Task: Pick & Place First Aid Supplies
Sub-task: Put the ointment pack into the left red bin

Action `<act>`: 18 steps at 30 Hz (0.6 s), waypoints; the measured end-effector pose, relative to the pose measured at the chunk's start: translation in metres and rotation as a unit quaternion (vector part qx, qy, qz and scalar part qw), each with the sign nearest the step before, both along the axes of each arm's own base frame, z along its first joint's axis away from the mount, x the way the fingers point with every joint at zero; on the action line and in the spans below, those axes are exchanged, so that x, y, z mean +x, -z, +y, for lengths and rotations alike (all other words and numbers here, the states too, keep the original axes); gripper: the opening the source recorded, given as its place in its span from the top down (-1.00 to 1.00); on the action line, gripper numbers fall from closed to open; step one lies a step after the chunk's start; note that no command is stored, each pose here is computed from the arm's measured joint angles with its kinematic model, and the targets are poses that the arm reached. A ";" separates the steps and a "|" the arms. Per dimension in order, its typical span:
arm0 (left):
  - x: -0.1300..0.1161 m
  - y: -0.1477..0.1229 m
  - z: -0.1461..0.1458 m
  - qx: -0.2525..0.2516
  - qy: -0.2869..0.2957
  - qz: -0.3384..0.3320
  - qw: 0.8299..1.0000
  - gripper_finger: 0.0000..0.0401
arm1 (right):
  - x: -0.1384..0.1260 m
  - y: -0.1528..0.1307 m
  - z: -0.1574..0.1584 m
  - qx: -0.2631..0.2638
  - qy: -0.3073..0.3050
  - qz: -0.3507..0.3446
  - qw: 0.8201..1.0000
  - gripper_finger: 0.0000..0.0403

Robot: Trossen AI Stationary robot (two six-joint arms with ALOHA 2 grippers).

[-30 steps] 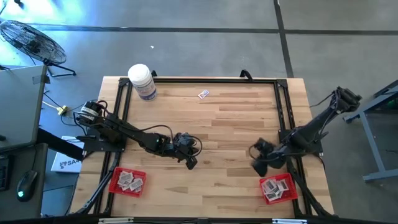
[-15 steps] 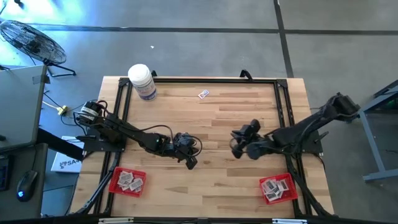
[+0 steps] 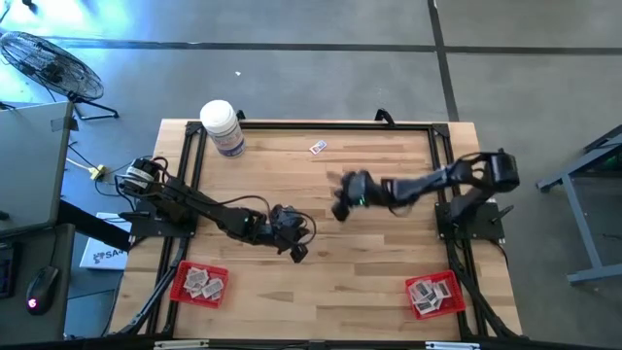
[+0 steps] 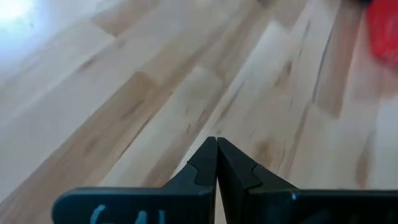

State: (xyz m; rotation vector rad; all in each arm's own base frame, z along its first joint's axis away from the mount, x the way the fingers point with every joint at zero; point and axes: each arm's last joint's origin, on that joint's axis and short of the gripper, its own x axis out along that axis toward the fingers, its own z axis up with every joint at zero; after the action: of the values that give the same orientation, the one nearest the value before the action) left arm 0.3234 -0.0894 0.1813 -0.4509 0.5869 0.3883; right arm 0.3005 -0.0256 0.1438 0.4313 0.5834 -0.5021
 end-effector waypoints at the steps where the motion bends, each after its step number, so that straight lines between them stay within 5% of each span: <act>1: -0.001 0.001 0.000 0.003 0.005 0.010 1.000 0.99 | 0.003 -0.002 -0.014 0.002 0.003 -0.001 1.000 0.98; 12: -0.004 0.005 0.001 0.055 0.043 0.047 0.996 0.99 | 0.055 -0.021 -0.134 -0.020 0.043 0.047 0.998 0.99; 18: -0.005 0.005 0.000 0.036 0.063 0.052 0.996 0.99 | 0.060 -0.019 -0.184 0.012 0.090 0.091 0.992 0.97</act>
State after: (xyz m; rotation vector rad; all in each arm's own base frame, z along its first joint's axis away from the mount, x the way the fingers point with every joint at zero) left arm 0.3189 -0.0897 0.1764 -0.3246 0.6963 0.3116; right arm 0.3608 -0.2093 0.1624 0.4664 0.7299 -0.7129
